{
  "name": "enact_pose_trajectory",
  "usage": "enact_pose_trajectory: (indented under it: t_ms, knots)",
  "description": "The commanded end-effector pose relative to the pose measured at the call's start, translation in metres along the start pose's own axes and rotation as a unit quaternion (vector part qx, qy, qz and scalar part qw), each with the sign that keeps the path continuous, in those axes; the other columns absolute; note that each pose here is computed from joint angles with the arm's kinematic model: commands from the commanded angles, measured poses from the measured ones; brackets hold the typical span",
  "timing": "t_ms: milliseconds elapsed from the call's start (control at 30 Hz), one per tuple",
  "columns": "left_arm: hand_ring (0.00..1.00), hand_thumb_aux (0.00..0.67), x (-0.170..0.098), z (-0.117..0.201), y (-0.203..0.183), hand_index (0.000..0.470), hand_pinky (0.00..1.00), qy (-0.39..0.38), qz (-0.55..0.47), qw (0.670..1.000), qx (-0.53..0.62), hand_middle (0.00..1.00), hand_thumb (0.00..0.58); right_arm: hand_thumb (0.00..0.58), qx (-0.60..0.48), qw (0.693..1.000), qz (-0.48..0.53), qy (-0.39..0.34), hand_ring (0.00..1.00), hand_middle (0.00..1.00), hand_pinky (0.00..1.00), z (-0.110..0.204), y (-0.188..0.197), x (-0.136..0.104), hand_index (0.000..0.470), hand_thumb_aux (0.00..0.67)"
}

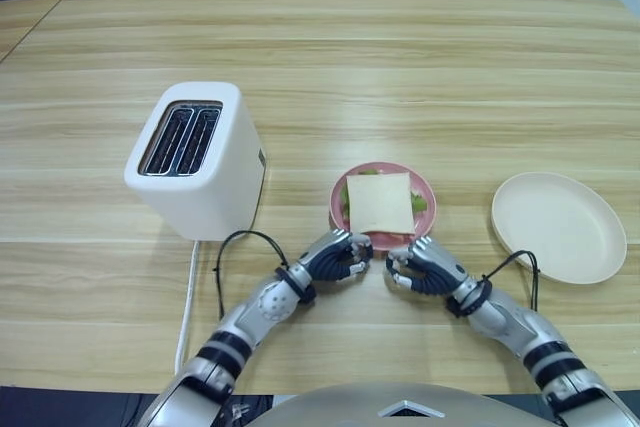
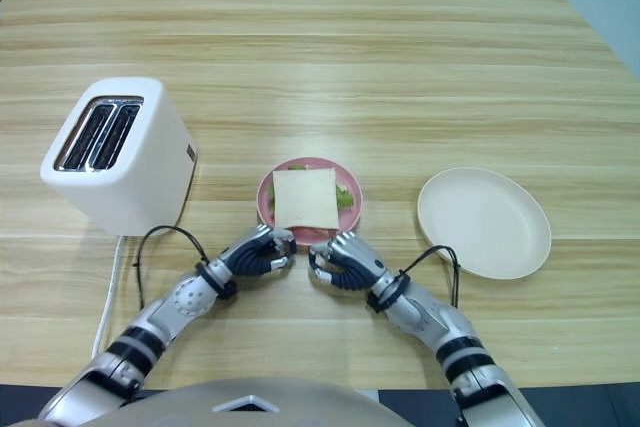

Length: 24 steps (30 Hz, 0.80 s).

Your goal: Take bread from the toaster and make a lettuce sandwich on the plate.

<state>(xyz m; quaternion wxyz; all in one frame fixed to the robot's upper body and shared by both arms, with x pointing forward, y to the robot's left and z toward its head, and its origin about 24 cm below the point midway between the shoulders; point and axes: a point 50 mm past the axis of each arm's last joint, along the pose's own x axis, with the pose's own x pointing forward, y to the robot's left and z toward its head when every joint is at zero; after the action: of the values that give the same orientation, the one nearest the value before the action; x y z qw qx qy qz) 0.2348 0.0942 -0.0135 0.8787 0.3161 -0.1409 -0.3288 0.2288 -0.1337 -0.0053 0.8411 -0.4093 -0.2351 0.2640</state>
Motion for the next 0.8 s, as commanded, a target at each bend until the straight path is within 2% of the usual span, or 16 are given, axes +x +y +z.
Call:
enact_pose_trajectory:
  t_ms: [33, 233, 333, 367, 400, 433, 467, 633, 733, 800]
  knots:
    - [1.00, 0.670, -0.016, -0.044, -0.024, 0.470, 1.00, 0.146, -0.023, 0.988, 0.045, 1.00, 0.580, 0.580, 0.005, 0.995, -0.022, 0.096, 1.00, 1.00, 1.00, -0.016, 0.028, 0.014, 0.470, 0.670]
    - [1.00, 0.670, -0.001, -0.044, -0.018, 0.470, 1.00, 0.145, 0.058, 0.986, 0.065, 1.00, 0.580, 0.580, 0.036, 0.989, -0.045, 0.136, 1.00, 1.00, 1.00, -0.024, 0.033, 0.026, 0.470, 0.670]
    - [1.00, 0.670, -0.001, -0.035, -0.017, 0.470, 1.00, 0.105, 0.105, 0.988, 0.043, 1.00, 0.580, 0.580, 0.046, 0.989, -0.067, 0.121, 1.00, 1.00, 1.00, -0.023, 0.029, 0.024, 0.470, 0.670]
    - [1.00, 0.670, -0.001, -0.030, -0.016, 0.470, 1.00, 0.081, 0.127, 0.988, 0.028, 1.00, 0.580, 0.526, 0.054, 0.989, -0.085, 0.109, 1.00, 1.00, 1.00, -0.021, 0.025, 0.024, 0.326, 0.465]
    - [0.96, 0.536, -0.001, -0.023, -0.012, 0.376, 0.96, 0.051, 0.163, 0.985, 0.008, 0.96, 0.557, 0.053, 0.063, 0.988, -0.107, 0.089, 0.80, 0.80, 0.80, -0.017, 0.020, 0.023, 0.022, 0.032]
    - [0.82, 0.373, -0.002, -0.017, -0.008, 0.262, 0.82, 0.024, 0.192, 0.981, -0.009, 0.82, 0.466, 0.000, 0.074, 0.987, -0.128, 0.069, 0.25, 0.25, 0.25, -0.014, 0.015, 0.022, 0.000, 0.000]
    - [0.00, 0.000, -0.003, -0.010, -0.002, 0.000, 0.00, -0.007, 0.226, 0.974, -0.027, 0.00, 0.000, 0.000, 0.091, 0.983, -0.156, 0.042, 0.00, 0.00, 0.00, -0.009, 0.008, 0.020, 0.000, 0.000]
    - [0.00, 0.000, -0.018, 0.023, 0.029, 0.000, 0.00, -0.133, 0.353, 0.920, -0.105, 0.00, 0.000, 0.000, 0.176, 0.936, -0.298, -0.067, 0.00, 0.00, 0.00, 0.018, -0.035, 0.007, 0.000, 0.000]
    - [0.00, 0.000, -0.021, 0.033, 0.042, 0.000, 0.00, -0.158, 0.399, 0.892, -0.140, 0.00, 0.000, 0.000, 0.201, 0.917, -0.336, -0.077, 0.00, 0.00, 0.00, 0.024, -0.047, 0.006, 0.000, 0.000]
    - [0.00, 0.000, -0.020, 0.035, 0.044, 0.000, 0.00, -0.159, 0.407, 0.887, -0.149, 0.00, 0.000, 0.000, 0.203, 0.915, -0.341, -0.065, 0.00, 0.00, 0.00, 0.022, -0.048, 0.008, 0.000, 0.000]
